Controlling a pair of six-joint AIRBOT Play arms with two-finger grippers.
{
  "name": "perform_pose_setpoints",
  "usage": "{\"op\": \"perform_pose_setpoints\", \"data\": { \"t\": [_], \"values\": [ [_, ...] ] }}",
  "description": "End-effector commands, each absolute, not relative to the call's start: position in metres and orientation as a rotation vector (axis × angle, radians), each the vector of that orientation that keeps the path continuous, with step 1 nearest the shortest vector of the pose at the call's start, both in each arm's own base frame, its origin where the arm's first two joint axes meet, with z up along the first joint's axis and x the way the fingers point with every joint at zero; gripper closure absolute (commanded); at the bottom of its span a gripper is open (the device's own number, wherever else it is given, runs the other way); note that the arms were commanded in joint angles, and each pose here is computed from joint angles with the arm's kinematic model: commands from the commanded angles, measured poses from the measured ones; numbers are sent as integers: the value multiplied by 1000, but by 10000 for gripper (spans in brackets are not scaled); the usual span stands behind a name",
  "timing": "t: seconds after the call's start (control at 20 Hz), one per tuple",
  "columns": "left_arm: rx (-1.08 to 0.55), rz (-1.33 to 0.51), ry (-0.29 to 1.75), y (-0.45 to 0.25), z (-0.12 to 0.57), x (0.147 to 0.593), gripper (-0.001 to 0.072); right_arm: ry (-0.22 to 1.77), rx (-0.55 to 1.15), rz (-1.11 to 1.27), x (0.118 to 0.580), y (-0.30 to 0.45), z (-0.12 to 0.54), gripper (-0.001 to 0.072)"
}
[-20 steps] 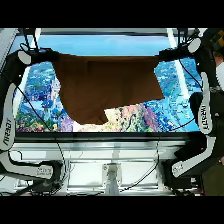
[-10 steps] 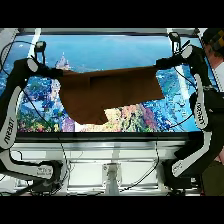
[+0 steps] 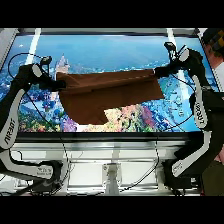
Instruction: Fold the clothes and pants, and hang the long-sleeved shirts on hangers.
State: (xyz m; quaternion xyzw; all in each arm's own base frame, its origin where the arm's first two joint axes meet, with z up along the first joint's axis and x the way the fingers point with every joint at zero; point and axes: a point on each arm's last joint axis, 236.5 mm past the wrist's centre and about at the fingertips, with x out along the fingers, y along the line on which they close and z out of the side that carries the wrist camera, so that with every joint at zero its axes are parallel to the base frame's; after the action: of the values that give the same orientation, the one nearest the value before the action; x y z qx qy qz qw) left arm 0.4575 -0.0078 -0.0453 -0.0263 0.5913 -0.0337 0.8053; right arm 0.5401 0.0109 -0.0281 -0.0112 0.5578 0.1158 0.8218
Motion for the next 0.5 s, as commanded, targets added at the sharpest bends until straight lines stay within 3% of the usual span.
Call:
{"op": "perform_pose_setpoints", "data": {
  "t": [0.0,0.05,0.1,0.15,0.2,0.25,0.45],
  "values": [
    [-92,-87,1288,-16,-47,452,691,1241,-12,259,528,13,-32,681],
    [-99,-90,1287,-17,-47,452,682,1247,-12,261,526,14,-33,599],
    [-111,-95,1286,-19,-46,453,589,1249,-12,262,526,14,-33,425],
    [-123,-100,1286,-22,-46,453,392,1248,-11,262,526,14,-33,293],
    [-141,-108,1283,-26,-45,453,226,1248,-9,263,526,14,-33,282],
    [-147,-110,1282,-27,-45,453,149,1248,-9,263,526,14,-33,282],
    [-150,-104,1279,-23,-42,453,150,1259,-45,241,525,5,-34,283]
  ]
}}
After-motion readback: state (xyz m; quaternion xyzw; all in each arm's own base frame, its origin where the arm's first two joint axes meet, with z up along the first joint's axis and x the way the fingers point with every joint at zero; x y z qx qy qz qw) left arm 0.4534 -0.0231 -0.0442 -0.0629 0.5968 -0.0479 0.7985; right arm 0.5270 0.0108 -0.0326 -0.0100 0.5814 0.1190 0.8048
